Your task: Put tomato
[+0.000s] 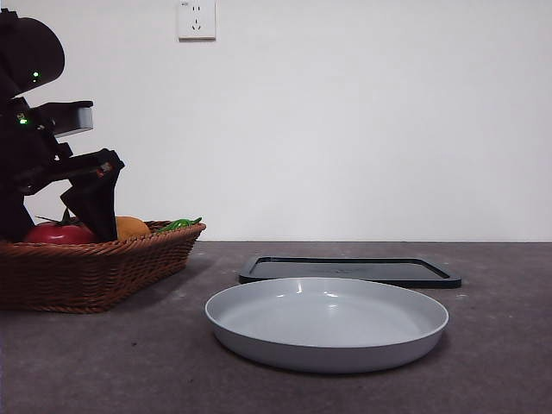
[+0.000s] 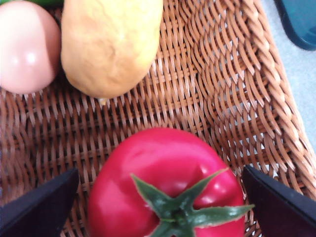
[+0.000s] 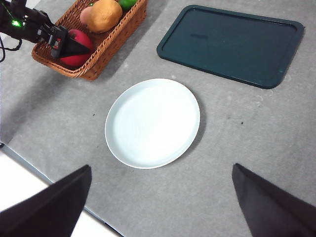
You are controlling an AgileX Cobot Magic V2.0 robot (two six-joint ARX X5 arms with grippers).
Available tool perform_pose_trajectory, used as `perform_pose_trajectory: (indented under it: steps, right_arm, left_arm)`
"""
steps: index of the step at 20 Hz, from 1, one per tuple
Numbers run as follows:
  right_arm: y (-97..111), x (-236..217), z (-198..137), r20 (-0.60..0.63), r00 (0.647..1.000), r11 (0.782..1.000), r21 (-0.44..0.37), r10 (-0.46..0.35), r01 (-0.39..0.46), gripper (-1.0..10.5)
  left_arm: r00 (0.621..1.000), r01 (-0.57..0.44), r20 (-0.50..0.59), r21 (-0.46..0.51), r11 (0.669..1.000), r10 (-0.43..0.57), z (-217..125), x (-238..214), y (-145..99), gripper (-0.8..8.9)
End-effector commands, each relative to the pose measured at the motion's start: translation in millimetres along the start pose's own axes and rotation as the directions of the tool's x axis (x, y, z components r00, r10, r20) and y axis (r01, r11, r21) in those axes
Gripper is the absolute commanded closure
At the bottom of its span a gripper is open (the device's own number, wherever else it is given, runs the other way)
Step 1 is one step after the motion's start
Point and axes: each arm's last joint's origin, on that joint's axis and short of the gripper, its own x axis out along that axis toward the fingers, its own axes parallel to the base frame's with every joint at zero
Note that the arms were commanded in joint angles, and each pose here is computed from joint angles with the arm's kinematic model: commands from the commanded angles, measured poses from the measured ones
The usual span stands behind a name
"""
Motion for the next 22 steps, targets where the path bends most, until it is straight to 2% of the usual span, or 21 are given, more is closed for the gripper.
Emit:
perform_pose_trajectory:
  steps: [1, 3, 5, 9, 13, 15, 18, 22]
  right_arm:
    - [1, -2, 4, 0.016, 1.0, 1.0, -0.018, 0.004, -0.003, 4.9]
    - [1, -2, 4, 0.016, 1.0, 1.0, -0.018, 0.004, -0.003, 4.9]
    - [1, -2, 4, 0.016, 1.0, 1.0, -0.018, 0.004, -0.003, 4.9]
    - [1, -2, 4, 0.016, 1.0, 1.0, -0.018, 0.004, -0.003, 4.9]
    - [1, -2, 4, 0.016, 1.0, 1.0, -0.018, 0.003, -0.003, 4.9]
    - [1, -2, 4, 0.015, 1.0, 1.0, -0.017, 0.003, -0.003, 4.9]
    - [1, -2, 4, 0.015, 1.0, 1.0, -0.017, 0.003, -0.003, 4.9]
    - [1, -2, 4, 0.015, 1.0, 1.0, -0.017, 0.004, -0.003, 4.9]
  left_arm:
    - [1.0, 0.0, 0.005, 0.009, 1.0, 0.0, 5, 2, 0, 3.05]
    - [1.0, 0.0, 0.001, 0.008, 1.0, 0.0, 5, 1, -1, 4.14]
    - [1.0, 0.001, -0.007, 0.005, 1.0, -0.001, 5, 1, -1, 4.75]
    - [1.0, 0.001, 0.006, 0.0, 1.0, -0.001, 11, -10, -2, 4.75]
    - [0.995, 0.033, 0.099, 0.004, 0.999, -0.033, 29, -44, -12, 4.75]
    - [0.984, 0.092, 0.15, 0.023, 0.996, -0.094, 37, -65, -25, 4.74]
    - [0.963, 0.166, 0.194, 0.114, 0.979, -0.186, 41, -84, -54, 4.75]
    - [0.941, 0.261, 0.151, 0.243, 0.934, -0.302, 37, -78, -103, 4.75]
